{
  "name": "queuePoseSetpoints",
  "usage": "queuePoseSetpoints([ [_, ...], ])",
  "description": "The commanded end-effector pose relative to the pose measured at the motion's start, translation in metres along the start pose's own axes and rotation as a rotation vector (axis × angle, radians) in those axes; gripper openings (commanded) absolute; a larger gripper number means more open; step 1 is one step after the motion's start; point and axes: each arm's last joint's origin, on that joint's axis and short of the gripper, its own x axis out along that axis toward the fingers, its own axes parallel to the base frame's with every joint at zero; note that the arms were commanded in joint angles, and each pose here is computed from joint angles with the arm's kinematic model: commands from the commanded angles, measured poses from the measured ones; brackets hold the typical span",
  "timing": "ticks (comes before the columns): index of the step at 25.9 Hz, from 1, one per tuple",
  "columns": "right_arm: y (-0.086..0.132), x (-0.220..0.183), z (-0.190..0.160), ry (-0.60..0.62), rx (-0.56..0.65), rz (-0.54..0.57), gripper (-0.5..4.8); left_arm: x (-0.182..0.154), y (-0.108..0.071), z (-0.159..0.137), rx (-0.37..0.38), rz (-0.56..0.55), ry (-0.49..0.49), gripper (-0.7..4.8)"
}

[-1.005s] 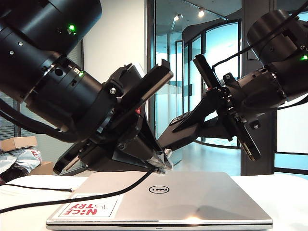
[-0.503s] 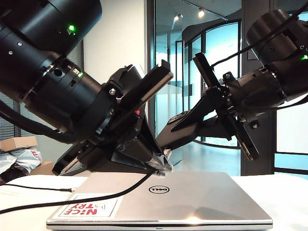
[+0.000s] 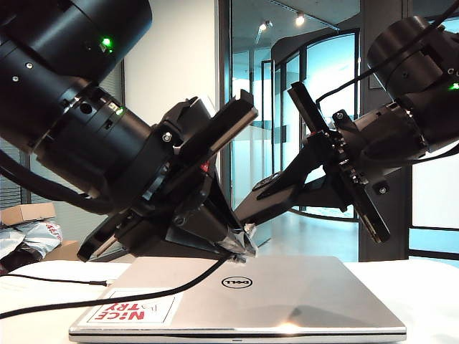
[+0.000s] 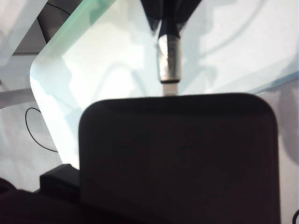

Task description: Pick up the charging cable and the phone, plug the charging cable into the charging port on the phone, and finally place them back on the table.

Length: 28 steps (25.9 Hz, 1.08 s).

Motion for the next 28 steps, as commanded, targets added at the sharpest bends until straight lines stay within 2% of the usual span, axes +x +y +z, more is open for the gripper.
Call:
queuePoseSetpoints([
  [1, 0.0066, -0.0008, 0.001, 0.022, 0.005, 0.053, -0.05, -0.0005, -0.0016, 0.0028, 0.003, -0.01, -0.025, -0.06],
  [7, 0.0066, -0.0007, 0.0009, 0.021, -0.065, 0.054, -0.05, -0.0005, -0.0016, 0.0028, 0.003, -0.01, -0.025, -0.06],
  [16, 0.0066, -0.0007, 0.0007, 0.024, -0.109, 0.057, -0.05, -0.0005, -0.0016, 0.0028, 0.003, -0.011, -0.025, -0.06],
  [28, 0.0039, -0.0006, -0.0001, 0.014, -0.033, 0.018, -0.05, -0.0005, -0.0022, 0.0036, 0.005, -0.017, -0.033, -0.06],
])
